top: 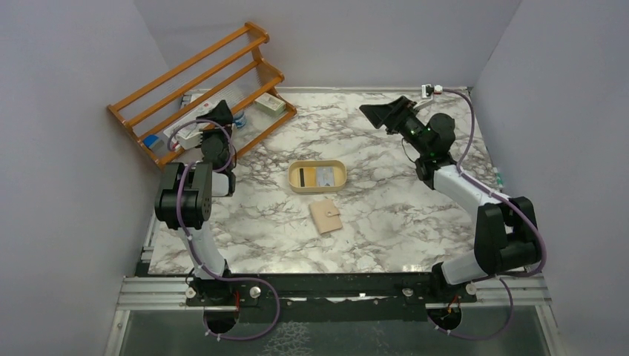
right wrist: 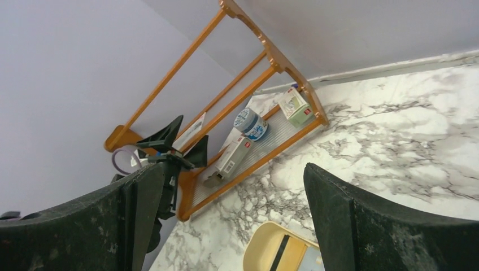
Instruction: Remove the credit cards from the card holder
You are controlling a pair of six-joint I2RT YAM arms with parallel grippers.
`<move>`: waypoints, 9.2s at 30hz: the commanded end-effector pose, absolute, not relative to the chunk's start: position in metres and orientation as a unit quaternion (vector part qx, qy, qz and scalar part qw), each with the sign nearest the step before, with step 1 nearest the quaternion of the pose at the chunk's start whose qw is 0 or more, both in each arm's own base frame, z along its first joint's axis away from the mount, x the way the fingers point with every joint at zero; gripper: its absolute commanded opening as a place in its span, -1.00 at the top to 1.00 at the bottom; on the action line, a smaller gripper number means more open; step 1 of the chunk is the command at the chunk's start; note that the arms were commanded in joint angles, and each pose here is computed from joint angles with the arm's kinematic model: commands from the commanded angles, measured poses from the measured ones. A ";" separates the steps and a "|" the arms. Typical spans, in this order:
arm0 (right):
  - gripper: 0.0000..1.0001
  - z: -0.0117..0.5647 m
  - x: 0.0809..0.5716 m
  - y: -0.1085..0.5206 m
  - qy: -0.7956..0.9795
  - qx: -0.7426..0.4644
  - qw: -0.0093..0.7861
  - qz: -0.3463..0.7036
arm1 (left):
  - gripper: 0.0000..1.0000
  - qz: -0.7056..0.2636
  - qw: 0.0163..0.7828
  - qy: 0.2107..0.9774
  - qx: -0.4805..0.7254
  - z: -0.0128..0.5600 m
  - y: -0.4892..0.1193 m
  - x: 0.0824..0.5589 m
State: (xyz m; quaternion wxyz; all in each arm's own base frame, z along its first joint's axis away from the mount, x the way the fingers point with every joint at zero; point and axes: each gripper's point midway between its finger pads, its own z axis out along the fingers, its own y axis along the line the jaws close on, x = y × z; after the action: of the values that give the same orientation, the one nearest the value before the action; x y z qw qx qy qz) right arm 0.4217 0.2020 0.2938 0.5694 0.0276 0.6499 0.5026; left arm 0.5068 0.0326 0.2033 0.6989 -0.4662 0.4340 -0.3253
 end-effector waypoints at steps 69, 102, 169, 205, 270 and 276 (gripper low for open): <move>-1.00 0.171 0.321 0.167 0.839 0.016 0.450 0.304 | -0.98 -0.148 0.512 0.845 0.042 0.194 -0.168 0.312; -0.27 0.061 0.258 0.298 0.855 -0.348 0.343 0.174 | -0.98 -0.291 0.312 0.900 -0.090 0.077 -0.181 0.270; -0.08 0.058 0.317 0.278 0.882 -0.255 0.376 0.125 | -0.85 -0.274 0.263 0.919 -0.106 0.040 -0.288 0.374; -0.29 0.067 0.269 0.303 0.803 -0.453 0.315 0.228 | -0.98 -0.284 0.259 0.915 -0.123 0.085 -0.222 0.338; 0.98 0.107 0.274 0.307 0.818 -0.294 0.381 0.317 | -0.96 -0.346 0.184 0.905 -0.165 0.041 -0.264 0.278; 0.98 0.138 0.287 0.289 0.807 -0.244 0.434 0.316 | -0.96 -0.338 0.213 0.903 -0.158 0.060 -0.260 0.285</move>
State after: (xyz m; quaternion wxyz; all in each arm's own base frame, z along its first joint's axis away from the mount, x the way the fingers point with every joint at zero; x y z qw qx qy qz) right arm 0.2720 0.2961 0.0998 0.3738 -0.2853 0.8291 0.3025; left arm 0.2870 -0.2661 0.0542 0.2011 -0.1603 0.8985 -0.3557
